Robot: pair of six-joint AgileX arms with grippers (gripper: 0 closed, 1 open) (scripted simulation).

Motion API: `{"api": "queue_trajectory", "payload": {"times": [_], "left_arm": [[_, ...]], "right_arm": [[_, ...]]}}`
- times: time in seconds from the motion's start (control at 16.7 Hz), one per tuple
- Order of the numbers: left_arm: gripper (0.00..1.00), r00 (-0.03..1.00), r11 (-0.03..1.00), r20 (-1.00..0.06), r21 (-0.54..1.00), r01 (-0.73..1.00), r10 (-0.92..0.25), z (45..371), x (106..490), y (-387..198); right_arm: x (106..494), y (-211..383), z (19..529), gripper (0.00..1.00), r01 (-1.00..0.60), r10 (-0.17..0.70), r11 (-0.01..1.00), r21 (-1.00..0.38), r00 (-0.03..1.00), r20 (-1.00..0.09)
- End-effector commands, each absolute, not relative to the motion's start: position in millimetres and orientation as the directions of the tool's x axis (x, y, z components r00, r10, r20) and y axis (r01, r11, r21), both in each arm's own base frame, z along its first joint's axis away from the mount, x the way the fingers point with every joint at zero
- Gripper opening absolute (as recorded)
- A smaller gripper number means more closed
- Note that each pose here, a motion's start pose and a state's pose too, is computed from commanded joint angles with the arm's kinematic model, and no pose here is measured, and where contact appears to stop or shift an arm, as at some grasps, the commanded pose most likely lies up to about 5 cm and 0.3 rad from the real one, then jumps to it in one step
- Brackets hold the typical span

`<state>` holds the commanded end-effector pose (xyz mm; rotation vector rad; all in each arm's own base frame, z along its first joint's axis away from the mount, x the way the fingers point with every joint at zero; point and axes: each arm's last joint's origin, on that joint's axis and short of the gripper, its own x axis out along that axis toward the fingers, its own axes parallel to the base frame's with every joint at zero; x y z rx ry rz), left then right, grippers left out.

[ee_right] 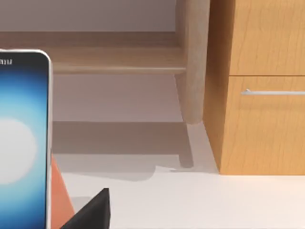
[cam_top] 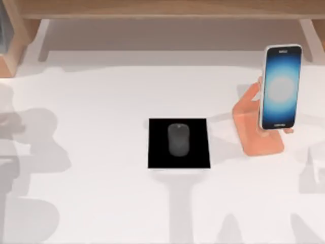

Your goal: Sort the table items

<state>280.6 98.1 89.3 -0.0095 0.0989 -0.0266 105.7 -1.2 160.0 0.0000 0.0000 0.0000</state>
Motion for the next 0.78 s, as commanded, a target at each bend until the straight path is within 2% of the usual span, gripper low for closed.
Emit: {"api": "queue_trajectory", "payload": {"times": [0.12, 0.18, 0.78], "left_arm": [[0.02, 0.995, 1.0, -0.099, -0.011, 0.026, -0.027, 89.3, 280.6, 98.1], [0.0, 0.995, 1.0, -0.099, -0.011, 0.026, -0.027, 89.3, 280.6, 98.1], [0.0, 0.995, 1.0, -0.099, -0.009, 0.025, -0.026, 92.0, 280.3, 98.3]], "right_arm": [[105.7, -1.2, 160.0, 1.0, 0.0, 0.0, 1.0, 0.0, 1.0, 0.0], [105.7, -1.2, 160.0, 1.0, 0.0, 0.0, 1.0, 0.0, 1.0, 0.0], [105.7, -1.2, 160.0, 1.0, 0.0, 0.0, 1.0, 0.0, 1.0, 0.0]]}}
